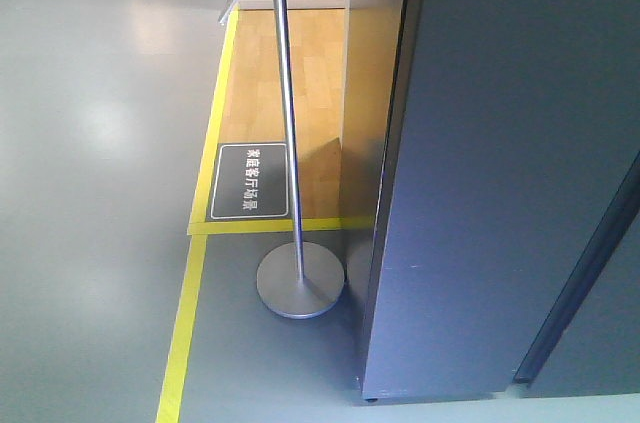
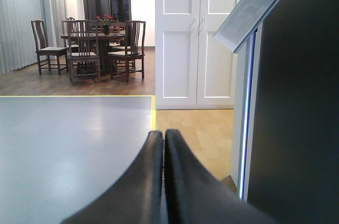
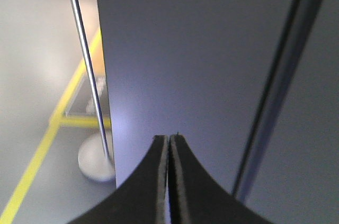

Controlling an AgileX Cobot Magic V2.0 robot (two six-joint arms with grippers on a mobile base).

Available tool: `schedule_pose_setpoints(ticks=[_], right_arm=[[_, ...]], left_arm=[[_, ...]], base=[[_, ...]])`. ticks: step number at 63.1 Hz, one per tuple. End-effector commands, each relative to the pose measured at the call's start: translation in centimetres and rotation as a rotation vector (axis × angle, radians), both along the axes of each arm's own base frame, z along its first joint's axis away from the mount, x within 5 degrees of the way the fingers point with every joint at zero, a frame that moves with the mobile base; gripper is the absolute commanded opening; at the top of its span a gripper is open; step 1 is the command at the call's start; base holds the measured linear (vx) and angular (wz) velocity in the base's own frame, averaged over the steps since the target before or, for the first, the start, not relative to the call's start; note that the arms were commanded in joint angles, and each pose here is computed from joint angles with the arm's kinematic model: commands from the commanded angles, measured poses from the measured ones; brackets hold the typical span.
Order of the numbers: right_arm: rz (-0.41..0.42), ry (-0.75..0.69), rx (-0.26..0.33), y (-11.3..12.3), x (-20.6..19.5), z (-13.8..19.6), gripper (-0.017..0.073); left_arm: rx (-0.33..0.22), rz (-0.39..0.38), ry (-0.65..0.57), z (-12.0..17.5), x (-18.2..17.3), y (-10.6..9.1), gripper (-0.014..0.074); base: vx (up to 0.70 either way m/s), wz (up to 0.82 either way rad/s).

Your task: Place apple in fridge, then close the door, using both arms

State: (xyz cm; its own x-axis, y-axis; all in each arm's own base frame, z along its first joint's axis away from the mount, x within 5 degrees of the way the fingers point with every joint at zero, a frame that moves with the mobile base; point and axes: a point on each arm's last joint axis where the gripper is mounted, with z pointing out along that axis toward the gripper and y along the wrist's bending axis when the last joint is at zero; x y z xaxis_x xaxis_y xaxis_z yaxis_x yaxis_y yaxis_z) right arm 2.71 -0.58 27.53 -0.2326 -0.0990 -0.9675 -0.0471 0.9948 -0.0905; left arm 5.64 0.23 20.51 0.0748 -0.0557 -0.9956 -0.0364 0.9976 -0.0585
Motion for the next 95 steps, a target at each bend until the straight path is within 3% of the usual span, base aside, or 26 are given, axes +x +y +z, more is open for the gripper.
schedule_pose_setpoints(ticks=[1,12,31,95], right_arm=[[0.04,-0.233,-0.007,0.4,0.9,0.1,-0.0004],[0.028,-0.388,0.047,0.8,1.9,-3.2,-0.0004],[0.022,-0.337,0.162,0.9,2.8,-7.2,-0.0004],[0.02,-0.293,0.155,0.9,2.9,-7.6,-0.0004]], left_arm=[[-0.02,-0.004,-0.072,0.1,-0.1,0.0,-0.0006],[-0.02,-0.004,-0.072,0.1,-0.1,0.0,-0.0006],[-0.02,-0.004,-0.072,0.1,-0.1,0.0,-0.0006],[-0.02,-0.004,-0.072,0.1,-0.1,0.0,-0.0006]], base=[[0.0,0.0],[0.0,0.0],[0.0,0.0],[0.0,0.0]])
